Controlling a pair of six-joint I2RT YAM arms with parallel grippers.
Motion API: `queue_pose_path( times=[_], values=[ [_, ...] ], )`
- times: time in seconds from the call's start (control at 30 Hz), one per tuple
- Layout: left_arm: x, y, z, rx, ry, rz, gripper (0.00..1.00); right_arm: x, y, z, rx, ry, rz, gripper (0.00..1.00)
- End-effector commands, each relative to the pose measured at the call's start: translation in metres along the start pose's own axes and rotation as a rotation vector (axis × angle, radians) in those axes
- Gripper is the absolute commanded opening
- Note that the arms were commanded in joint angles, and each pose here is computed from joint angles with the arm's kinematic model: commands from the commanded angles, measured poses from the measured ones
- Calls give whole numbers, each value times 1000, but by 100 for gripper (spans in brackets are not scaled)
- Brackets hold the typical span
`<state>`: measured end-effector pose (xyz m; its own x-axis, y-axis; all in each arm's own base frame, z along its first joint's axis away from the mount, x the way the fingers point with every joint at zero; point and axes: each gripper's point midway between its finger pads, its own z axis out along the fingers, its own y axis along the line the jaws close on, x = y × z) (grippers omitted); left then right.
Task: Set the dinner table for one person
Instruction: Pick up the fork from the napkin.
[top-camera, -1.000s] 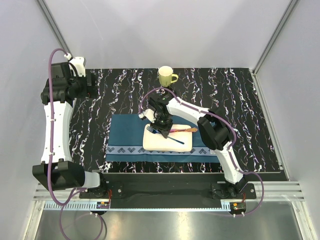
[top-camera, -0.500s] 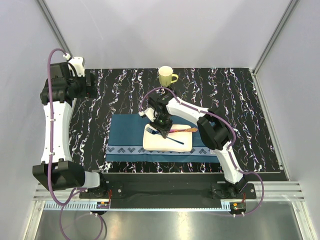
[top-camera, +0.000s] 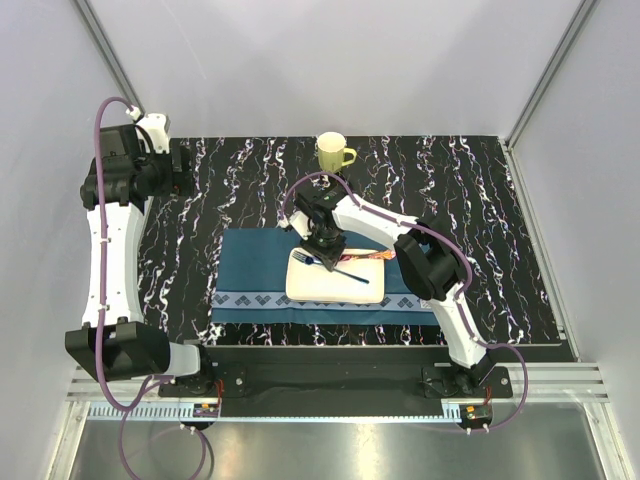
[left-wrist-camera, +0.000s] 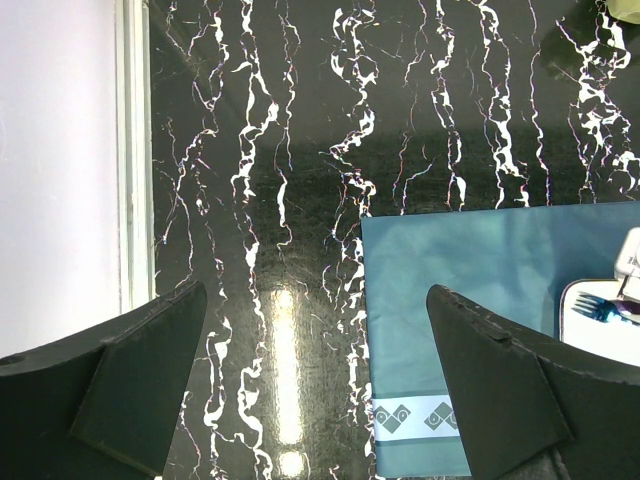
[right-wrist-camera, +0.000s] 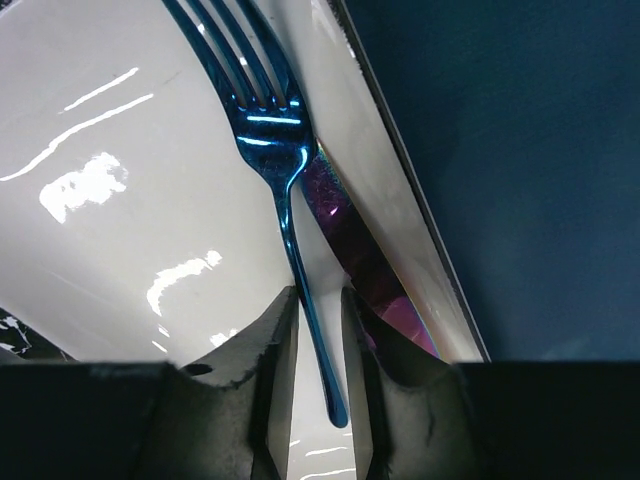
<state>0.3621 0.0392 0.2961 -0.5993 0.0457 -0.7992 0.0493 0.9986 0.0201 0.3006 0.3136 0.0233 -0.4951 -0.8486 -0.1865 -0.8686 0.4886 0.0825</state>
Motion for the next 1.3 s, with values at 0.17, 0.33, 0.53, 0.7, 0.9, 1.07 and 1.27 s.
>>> queue_pose_path(
  times=[0.17, 0.33, 0.53, 0.7, 0.9, 1.07, 1.27],
  values=[
    [-32, 1, -19, -5, -122, 7, 99, 15, -38, 38, 176, 79, -37, 31],
    [-32, 1, -19, -3, -121, 7, 99, 17, -36, 39, 165, 83, -41, 25],
    [-34, 2, -18, -4, -122, 5, 99, 21, -33, 41, 150, 93, -37, 0],
    [-35, 1, -18, 0, -124, 6, 99, 22, -28, 40, 124, 93, -38, 0],
    [-35, 1, -16, 4, -122, 4, 99, 18, -13, 29, 48, 79, -41, 0],
    [-33, -1, -16, 15, -120, 2, 99, 11, 3, 11, -41, 70, -44, 0],
    [-33, -3, -16, 21, -119, -1, 99, 2, 21, -9, -142, 55, -46, 0]
  ],
)
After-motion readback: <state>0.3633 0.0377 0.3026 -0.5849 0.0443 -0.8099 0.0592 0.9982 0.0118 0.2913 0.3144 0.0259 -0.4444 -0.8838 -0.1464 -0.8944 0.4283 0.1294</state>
